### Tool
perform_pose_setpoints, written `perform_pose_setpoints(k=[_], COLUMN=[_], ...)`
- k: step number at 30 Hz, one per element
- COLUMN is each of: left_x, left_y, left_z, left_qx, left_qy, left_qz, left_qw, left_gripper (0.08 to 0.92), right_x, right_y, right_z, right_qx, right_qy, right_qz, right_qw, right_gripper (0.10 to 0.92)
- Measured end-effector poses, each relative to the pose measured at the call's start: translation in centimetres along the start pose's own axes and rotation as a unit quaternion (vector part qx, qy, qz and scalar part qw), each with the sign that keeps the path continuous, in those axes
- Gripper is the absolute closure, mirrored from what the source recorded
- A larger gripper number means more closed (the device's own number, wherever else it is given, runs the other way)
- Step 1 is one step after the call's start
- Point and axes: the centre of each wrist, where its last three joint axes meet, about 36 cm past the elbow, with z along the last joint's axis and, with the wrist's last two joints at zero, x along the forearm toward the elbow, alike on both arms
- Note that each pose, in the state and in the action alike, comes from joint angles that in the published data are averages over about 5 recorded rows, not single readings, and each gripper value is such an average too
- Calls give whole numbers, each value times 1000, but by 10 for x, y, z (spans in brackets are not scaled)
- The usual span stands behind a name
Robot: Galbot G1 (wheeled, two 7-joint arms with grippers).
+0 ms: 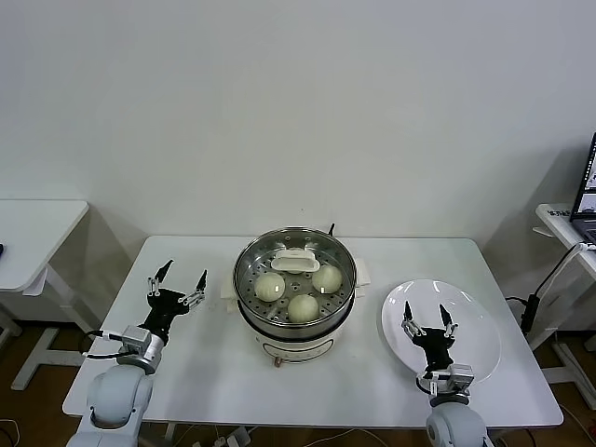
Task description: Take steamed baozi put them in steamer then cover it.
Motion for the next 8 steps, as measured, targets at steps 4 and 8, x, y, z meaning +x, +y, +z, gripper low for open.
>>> perform_pose_setpoints(k=[4, 8], left_x=[1, 1], left_y=[-2, -3], left_z=[0, 1], left_qx=[3, 4], left_qy=[-3, -4], left_qz=[-1, -1], left_qw=[1000, 1000], left_gripper=[177, 177], right_x=[-1, 0], right_y=[0, 1], right_z=[-2, -2], right_qx=[-2, -3], right_qy=[0, 0], right_qz=[1, 2], right_qw=[1000, 1000], right_gripper=[200, 200])
